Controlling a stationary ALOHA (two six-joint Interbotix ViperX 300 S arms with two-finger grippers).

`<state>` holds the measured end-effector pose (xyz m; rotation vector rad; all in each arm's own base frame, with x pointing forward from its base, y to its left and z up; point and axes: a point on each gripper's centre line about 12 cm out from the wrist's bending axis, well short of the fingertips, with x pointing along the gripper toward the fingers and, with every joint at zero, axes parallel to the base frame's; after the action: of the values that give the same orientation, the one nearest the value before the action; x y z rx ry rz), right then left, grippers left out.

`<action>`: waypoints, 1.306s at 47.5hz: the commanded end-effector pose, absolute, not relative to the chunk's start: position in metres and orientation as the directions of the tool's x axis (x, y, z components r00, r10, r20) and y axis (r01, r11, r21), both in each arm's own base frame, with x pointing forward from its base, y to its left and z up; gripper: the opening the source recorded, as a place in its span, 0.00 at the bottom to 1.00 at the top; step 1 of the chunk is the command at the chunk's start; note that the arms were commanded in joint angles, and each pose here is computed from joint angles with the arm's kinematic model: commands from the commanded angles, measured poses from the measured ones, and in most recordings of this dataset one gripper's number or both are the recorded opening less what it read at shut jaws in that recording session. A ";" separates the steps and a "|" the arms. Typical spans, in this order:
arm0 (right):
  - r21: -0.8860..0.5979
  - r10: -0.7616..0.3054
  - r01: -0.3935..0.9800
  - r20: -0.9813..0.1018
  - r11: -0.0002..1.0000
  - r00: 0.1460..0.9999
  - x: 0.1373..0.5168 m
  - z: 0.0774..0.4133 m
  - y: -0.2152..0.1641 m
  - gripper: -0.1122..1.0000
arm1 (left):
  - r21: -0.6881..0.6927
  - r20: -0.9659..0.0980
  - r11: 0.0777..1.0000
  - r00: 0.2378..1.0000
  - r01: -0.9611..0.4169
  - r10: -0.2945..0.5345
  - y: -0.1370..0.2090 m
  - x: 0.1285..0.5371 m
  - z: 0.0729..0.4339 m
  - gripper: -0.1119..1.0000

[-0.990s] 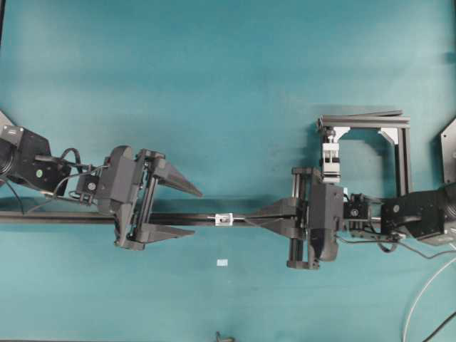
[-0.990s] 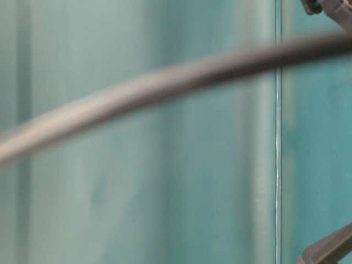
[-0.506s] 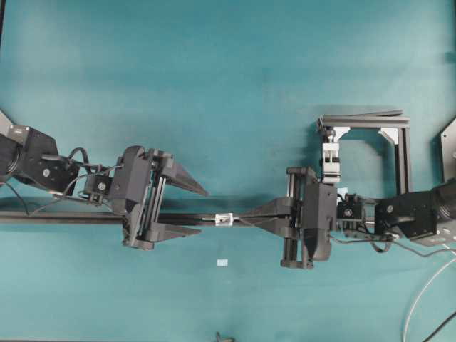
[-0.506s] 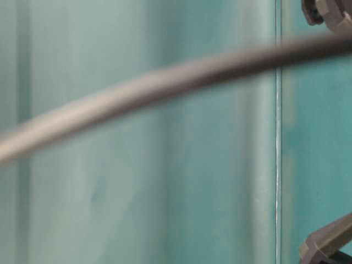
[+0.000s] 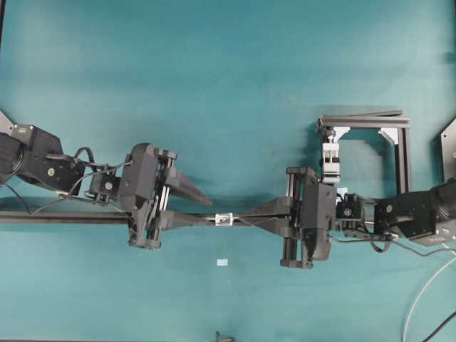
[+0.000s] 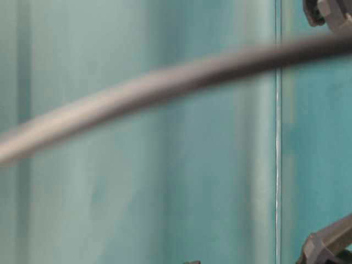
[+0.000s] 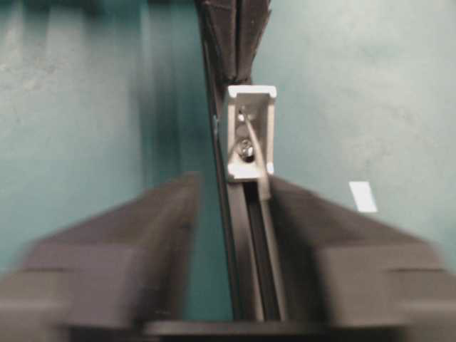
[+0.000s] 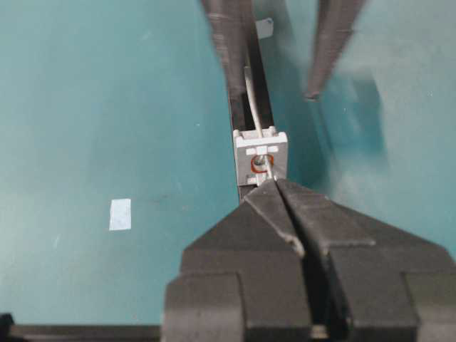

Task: Insert the wire through the hole in the metal fitting marked with a red label.

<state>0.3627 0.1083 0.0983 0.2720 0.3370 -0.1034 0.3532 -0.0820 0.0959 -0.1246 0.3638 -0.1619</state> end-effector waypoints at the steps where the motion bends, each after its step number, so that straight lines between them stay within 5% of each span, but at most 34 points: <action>1: 0.258 -0.056 0.143 -0.316 0.955 0.947 0.366 0.107 0.108 0.09 | -0.160 -0.313 0.977 0.932 0.140 -0.185 -0.084 0.358 0.109 0.07; 7: 0.258 -0.056 0.143 -0.316 0.955 0.947 0.366 0.107 0.108 0.09 | -0.173 -0.338 0.976 0.923 0.131 -0.184 -0.084 0.359 0.109 0.01; 44: 0.271 -0.048 0.144 -0.332 0.952 0.942 0.367 0.106 0.109 0.11 | -0.174 -0.355 0.976 0.917 0.128 -0.183 -0.084 0.359 0.111 0.01; 50: 0.271 -0.047 0.141 -0.328 0.952 0.944 0.367 0.108 0.109 0.33 | -0.174 -0.355 0.976 0.917 0.128 -0.183 -0.083 0.358 0.111 0.01; 59: 0.276 -0.046 0.139 -0.320 0.951 0.946 0.361 0.114 0.107 0.82 | -0.172 -0.359 0.977 0.915 0.128 -0.183 -0.083 0.356 0.111 0.01; 62: 0.279 -0.044 0.137 -0.318 0.950 0.947 0.357 0.118 0.105 0.86 | -0.171 -0.368 0.977 0.912 0.127 -0.183 -0.083 0.355 0.110 0.01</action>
<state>0.3572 0.1059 0.0995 0.2832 0.3577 -0.1027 0.3534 -0.0828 0.0972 -0.1407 0.4255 -0.1565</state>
